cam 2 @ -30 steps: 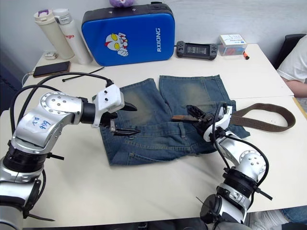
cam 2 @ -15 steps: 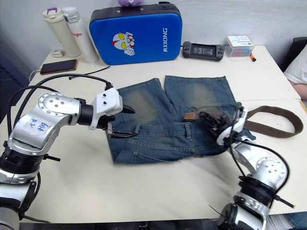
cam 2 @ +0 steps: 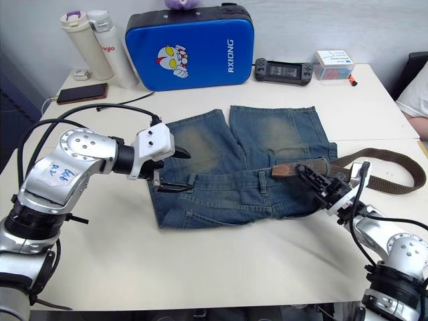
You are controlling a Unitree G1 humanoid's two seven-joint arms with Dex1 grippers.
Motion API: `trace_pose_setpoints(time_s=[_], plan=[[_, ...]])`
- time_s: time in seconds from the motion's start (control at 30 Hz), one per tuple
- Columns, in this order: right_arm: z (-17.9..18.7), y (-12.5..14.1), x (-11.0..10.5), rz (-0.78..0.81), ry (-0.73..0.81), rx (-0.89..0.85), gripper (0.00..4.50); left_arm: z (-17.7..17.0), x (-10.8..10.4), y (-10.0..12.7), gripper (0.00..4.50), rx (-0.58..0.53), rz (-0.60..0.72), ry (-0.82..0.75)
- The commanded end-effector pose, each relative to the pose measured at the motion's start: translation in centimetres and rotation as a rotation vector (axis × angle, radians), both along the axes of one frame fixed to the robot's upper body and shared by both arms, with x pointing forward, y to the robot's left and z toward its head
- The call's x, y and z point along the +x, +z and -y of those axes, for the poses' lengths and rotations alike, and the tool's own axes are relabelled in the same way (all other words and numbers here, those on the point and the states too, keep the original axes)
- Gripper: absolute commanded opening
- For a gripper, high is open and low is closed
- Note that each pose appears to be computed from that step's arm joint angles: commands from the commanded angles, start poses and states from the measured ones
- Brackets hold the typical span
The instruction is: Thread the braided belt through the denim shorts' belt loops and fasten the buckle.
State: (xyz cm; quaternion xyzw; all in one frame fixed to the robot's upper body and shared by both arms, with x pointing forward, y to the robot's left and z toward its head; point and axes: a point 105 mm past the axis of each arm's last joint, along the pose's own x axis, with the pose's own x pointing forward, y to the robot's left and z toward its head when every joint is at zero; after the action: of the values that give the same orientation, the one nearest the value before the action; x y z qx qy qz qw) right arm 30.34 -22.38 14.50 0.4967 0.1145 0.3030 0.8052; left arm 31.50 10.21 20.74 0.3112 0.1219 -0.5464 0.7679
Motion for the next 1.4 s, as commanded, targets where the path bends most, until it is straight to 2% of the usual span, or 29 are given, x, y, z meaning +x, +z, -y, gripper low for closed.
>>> trace_pose_setpoints(time_s=[0.03,0.2,0.47,0.6,0.7,0.9,1.03,1.2,1.3,1.4], plan=[[-1.0,0.7,-0.5,0.075,0.064,-0.046,0.08,0.2,-0.1,1.1,4.50,0.004,0.043,-0.016],[-1.8,0.0,-0.2,0.083,0.088,-0.062,0.08,0.0,-0.3,1.0,4.50,0.014,0.035,-0.011],[-2.8,-0.2,-0.2,0.071,0.146,0.024,0.08,-0.2,-0.3,0.9,4.50,0.017,0.036,-0.003],[-4.3,-1.8,0.5,0.012,0.160,-0.036,0.08,-0.3,-0.3,0.8,4.50,0.022,0.039,-0.001],[-7.5,-2.3,0.7,0.028,0.213,-0.137,0.08,-0.3,-0.3,0.9,4.50,0.020,0.043,-0.002],[-11.1,-2.8,-0.6,0.026,0.287,-0.239,0.08,-0.3,-0.4,0.7,4.50,0.020,0.043,-0.002],[-11.7,-3.8,-1.2,0.012,0.300,-0.360,0.08,0.0,-0.3,0.6,4.50,0.016,0.043,-0.010],[-10.4,-5.0,-0.8,-0.020,0.244,-0.461,0.08,0.3,-0.3,0.5,4.50,0.012,0.044,-0.029],[-10.0,-4.4,-0.5,-0.010,0.215,-0.432,1.20,0.5,-0.2,0.4,4.50,0.011,0.045,-0.038],[-9.1,-2.6,-0.1,0.023,0.146,-0.333,2.56,0.6,-0.1,0.5,4.50,0.008,0.047,-0.044]])
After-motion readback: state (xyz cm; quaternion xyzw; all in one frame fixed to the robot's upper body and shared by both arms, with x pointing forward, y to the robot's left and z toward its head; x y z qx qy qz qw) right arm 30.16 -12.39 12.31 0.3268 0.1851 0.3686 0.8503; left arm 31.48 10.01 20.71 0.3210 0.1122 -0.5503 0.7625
